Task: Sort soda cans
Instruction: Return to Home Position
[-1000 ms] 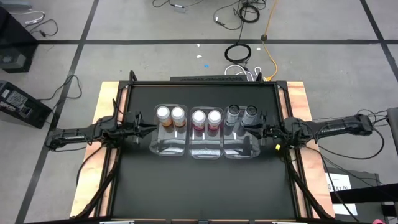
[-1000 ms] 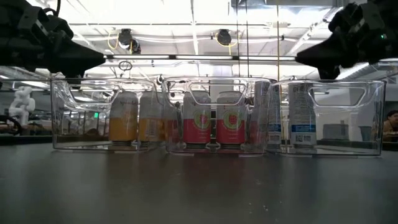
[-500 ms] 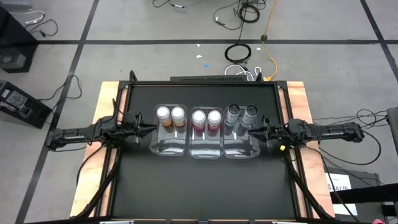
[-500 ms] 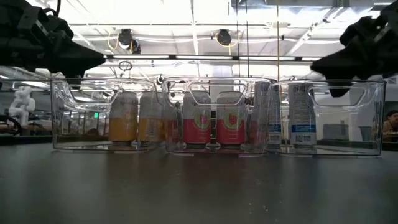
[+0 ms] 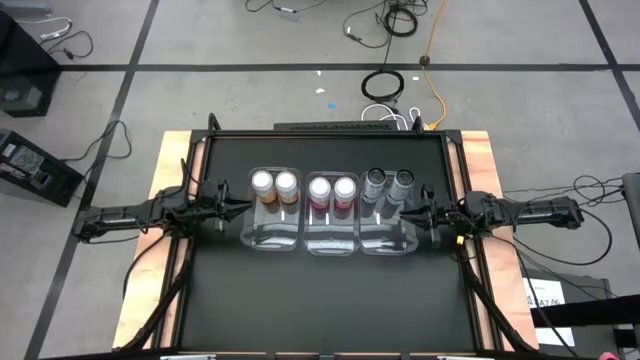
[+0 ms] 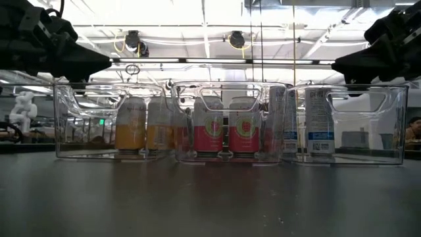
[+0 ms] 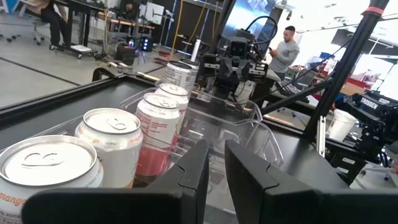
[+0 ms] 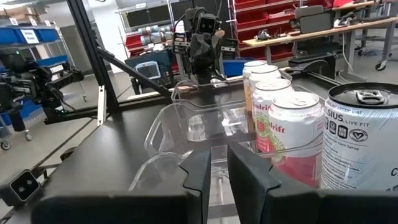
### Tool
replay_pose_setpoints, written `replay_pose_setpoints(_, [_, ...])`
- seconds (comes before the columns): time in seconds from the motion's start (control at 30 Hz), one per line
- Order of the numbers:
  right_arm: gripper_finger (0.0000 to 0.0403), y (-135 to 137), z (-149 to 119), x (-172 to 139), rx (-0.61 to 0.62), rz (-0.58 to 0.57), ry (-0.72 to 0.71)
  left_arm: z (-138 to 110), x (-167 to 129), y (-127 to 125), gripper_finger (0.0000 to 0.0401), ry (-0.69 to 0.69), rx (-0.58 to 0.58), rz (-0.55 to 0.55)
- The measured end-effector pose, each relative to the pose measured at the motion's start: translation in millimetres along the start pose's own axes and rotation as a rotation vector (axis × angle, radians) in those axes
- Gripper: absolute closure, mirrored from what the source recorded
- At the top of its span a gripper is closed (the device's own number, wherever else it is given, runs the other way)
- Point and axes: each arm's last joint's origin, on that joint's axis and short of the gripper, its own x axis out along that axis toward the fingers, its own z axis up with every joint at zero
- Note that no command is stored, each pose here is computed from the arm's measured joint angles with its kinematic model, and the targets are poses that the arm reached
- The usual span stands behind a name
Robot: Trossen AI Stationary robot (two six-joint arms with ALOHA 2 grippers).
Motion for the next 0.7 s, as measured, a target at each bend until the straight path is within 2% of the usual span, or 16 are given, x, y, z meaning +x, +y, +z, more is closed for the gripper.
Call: replay_pose_setpoints(0.7, [0.0355,0.1,-0.3,0.2,0.0,0.005,0.004,0.0,0.0,0.0,0.0338,0.0,0.0,0.0])
